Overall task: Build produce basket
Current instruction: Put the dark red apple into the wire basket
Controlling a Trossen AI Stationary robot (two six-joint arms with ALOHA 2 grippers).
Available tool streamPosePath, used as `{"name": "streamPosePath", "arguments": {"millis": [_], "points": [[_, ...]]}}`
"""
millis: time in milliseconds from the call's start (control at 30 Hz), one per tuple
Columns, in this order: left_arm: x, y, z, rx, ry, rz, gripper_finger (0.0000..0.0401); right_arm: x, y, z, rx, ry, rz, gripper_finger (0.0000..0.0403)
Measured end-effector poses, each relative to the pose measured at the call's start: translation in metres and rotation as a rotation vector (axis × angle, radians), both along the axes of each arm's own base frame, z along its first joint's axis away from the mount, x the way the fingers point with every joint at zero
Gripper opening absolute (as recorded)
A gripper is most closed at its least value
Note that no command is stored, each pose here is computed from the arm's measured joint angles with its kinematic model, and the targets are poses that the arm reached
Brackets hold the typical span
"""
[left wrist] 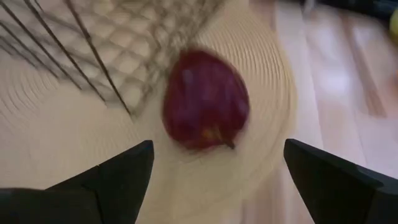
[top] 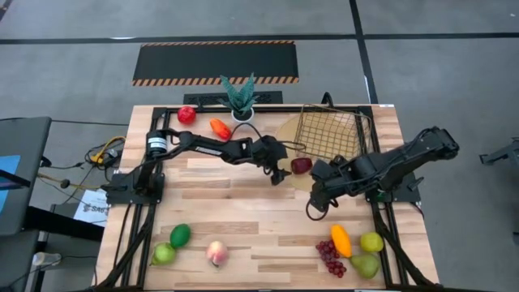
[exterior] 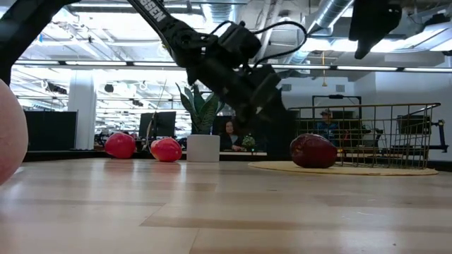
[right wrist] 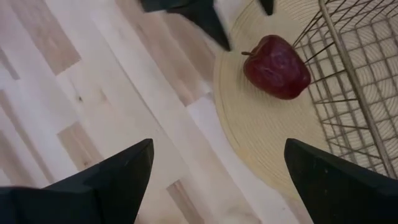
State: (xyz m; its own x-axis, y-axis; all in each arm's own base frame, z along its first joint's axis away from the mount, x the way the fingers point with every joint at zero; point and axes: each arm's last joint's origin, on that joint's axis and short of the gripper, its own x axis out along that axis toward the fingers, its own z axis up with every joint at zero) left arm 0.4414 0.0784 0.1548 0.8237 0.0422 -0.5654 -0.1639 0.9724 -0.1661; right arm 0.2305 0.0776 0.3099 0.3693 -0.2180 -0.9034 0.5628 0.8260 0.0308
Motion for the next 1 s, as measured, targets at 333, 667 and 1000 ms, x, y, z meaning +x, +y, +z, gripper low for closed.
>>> {"name": "streamPosePath", "arguments": {"millis": [333, 667, 1000], "points": [[0.012, 0.003, -0.017, -0.16, -0.1, -0.104, 0.0348, -0.001, 0.005, 0.0, 0.015, -0.014, -0.005, 0.0381], [0.028, -0.05, -0.02, -0.47, -0.098, -0.576, 0.0348, -0.005, 0.003, -0.001, -0.007, 0.034, 0.001, 0.0381], [0.015, -0.042, -0.007, -0.59, 0.037, -0.54, 0.0348, -0.008, -0.011, -0.024, -0.077, 0.118, -0.046, 0.0381]]}}
